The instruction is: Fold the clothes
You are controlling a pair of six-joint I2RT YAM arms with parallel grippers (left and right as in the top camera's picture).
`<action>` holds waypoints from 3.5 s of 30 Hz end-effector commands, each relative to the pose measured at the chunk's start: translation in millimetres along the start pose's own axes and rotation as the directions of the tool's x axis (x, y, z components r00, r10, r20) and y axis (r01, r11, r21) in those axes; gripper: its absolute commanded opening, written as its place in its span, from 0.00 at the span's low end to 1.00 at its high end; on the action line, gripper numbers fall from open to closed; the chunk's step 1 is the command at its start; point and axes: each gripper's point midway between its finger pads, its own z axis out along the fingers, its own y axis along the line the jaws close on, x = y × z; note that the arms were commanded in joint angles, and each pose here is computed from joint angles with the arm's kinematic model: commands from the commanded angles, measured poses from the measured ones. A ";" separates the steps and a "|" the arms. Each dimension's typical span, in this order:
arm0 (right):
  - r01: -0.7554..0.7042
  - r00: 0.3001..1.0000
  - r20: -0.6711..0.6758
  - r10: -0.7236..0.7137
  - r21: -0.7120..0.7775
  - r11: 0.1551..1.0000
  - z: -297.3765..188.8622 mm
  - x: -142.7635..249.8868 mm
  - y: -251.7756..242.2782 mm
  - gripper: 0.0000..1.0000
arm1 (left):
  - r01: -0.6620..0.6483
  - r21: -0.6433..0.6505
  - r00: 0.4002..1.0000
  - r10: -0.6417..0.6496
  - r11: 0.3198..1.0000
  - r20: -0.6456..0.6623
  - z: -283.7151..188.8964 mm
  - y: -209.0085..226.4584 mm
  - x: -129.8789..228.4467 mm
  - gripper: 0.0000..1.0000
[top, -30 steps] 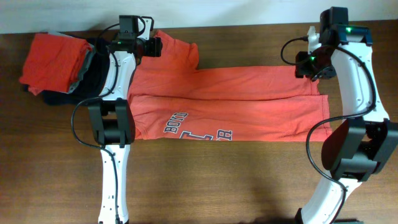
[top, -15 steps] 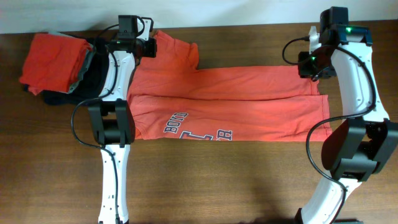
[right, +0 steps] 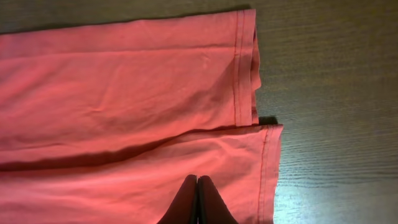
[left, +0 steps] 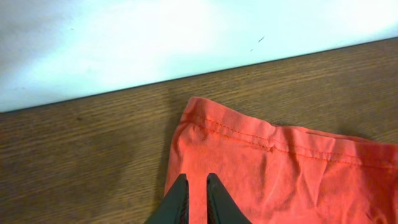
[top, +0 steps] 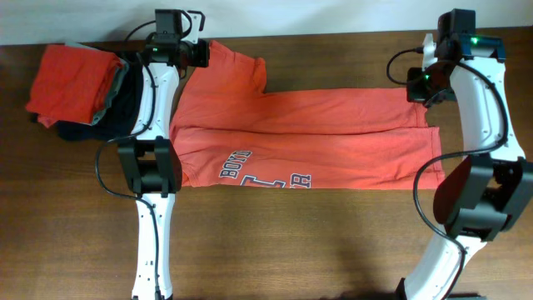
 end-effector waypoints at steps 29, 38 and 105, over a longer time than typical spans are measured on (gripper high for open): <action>-0.016 1.000 0.005 0.016 -0.064 0.998 27.4 -9.8 6.4 0.10 | -0.063 0.041 0.997 0.061 0.997 0.053 57.2 -24.6 22.7 0.42; -0.015 1.000 0.003 0.016 -0.064 0.998 27.4 -9.3 6.5 0.10 | -0.068 0.038 0.995 0.065 0.997 0.077 45.5 -26.2 7.4 0.25; -0.026 0.973 0.220 0.074 -0.212 0.977 158.2 -69.2 -30.1 0.05 | -0.118 0.032 0.990 0.115 0.992 0.075 -14.4 -39.2 -32.6 0.44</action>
